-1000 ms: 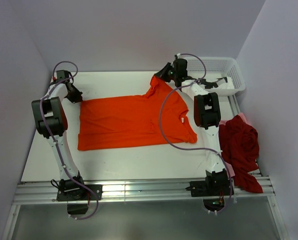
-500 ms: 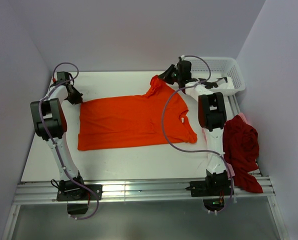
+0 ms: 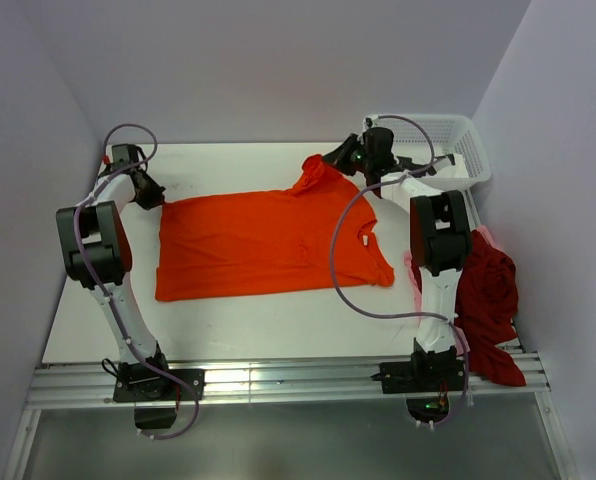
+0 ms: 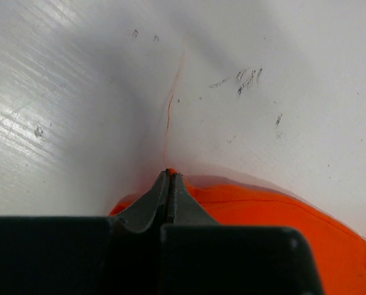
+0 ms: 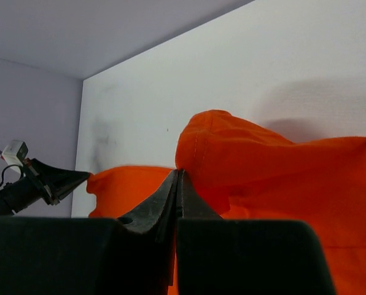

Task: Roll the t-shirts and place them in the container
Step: Fold the tshirt

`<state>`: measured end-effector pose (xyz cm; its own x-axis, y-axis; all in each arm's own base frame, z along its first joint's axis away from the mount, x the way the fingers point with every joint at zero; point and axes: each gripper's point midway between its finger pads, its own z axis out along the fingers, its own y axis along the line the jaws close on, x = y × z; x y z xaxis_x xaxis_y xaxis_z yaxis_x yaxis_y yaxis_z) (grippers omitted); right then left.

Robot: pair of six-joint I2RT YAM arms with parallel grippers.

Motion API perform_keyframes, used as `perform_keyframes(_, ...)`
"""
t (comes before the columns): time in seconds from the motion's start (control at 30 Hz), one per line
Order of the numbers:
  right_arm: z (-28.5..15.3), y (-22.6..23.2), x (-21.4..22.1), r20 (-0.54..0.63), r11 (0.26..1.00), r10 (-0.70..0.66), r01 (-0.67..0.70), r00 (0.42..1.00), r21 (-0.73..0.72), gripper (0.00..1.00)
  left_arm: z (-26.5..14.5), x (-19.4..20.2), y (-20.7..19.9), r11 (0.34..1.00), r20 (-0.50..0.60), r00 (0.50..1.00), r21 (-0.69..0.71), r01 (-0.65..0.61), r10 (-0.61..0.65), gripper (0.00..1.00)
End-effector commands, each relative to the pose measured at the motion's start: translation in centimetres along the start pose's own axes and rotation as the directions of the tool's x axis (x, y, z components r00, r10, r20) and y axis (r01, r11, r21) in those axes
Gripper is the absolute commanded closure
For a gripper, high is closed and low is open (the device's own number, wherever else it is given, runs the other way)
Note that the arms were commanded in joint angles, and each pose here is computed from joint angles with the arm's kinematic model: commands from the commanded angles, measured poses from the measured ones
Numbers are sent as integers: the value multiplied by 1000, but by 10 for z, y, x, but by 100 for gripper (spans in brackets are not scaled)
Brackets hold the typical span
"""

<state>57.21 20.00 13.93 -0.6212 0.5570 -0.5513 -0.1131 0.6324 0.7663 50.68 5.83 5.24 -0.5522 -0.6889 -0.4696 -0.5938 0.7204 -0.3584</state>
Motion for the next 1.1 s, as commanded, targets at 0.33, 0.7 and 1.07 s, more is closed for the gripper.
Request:
perform_keyframes(0.33, -58, 47, -26, 173, 992, -77, 92, 982, -84, 100, -43, -22, -17, 998, 114, 993, 58, 16, -23, 99)
perform_keyframes(0.7, -88, 55, -24, 272, 990, -106, 126, 956, -57, 100, -48, -23, -15, 998, 125, 992, 55, 13, -20, 100)
perform_keyframes(1.07, -105, 56, -6, 292, 985, -164, 175, 942, -12, 100, -59, -21, -11, 998, 159, 987, 64, 22, -32, 100)
